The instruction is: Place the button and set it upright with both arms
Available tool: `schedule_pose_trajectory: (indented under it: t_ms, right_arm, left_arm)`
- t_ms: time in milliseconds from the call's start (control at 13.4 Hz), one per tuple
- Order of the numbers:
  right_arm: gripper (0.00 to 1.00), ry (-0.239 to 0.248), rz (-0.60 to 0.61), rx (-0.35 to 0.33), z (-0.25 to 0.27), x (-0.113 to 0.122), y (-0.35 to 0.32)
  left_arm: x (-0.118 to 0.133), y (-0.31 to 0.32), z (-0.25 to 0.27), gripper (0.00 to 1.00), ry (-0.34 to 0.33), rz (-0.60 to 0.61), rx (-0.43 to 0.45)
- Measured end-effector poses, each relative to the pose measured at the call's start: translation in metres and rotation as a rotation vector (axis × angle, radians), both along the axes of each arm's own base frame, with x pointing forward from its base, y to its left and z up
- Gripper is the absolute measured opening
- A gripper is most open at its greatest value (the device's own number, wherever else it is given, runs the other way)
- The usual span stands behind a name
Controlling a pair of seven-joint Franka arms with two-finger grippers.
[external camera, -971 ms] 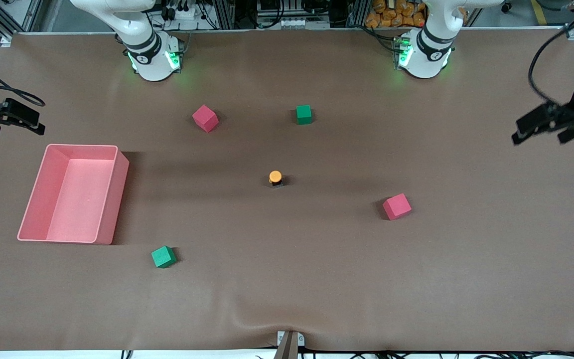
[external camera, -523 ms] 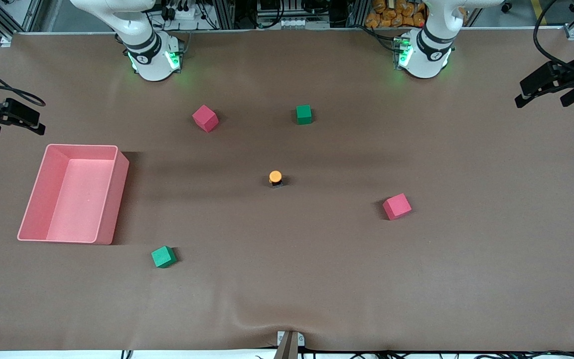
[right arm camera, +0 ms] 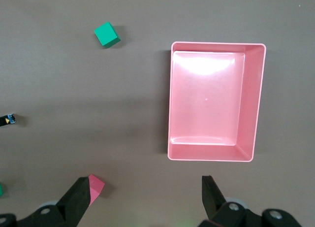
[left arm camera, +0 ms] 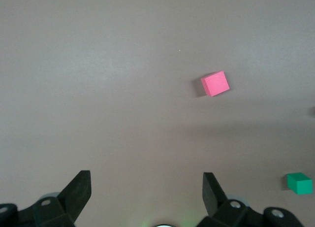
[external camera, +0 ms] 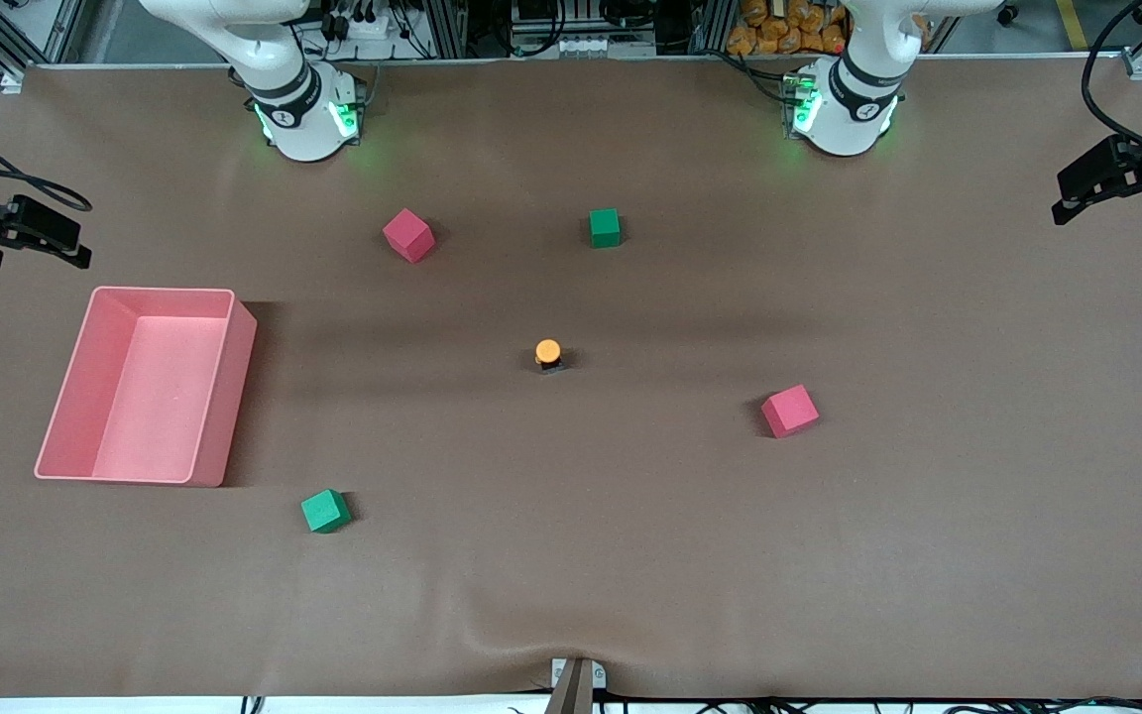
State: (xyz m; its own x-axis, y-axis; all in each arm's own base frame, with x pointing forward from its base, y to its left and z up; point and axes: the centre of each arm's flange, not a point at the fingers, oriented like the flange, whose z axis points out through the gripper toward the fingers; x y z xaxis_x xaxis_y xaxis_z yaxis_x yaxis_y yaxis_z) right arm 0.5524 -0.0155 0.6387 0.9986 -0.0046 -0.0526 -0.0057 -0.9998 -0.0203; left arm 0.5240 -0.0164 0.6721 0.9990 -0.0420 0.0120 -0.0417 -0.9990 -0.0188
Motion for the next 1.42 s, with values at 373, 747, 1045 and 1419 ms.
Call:
schedule_pose_trajectory:
  t_ms: [373, 747, 1045, 1419]
  right_arm:
    - [1.0, -0.002, 0.0, 0.0, 0.0, 0.0, 0.0]
    - [1.0, -0.006, -0.003, 0.0, 0.001, 0.001, -0.001]
    - [1.0, -0.019, -0.003, 0.004, 0.002, 0.002, 0.0]
    - [1.0, -0.023, -0.009, 0.005, 0.002, 0.002, -0.002]
  left_arm:
    - [0.001, 0.004, 0.0, 1.0, -0.001, 0.004, 0.008]
    - [0.008, 0.003, -0.011, 1.0, 0.02, 0.015, 0.01]
    - [0.008, 0.002, -0.012, 1.0, 0.022, 0.015, 0.01]
    - [0.009, -0.002, -0.014, 1.0, 0.025, 0.007, 0.011]
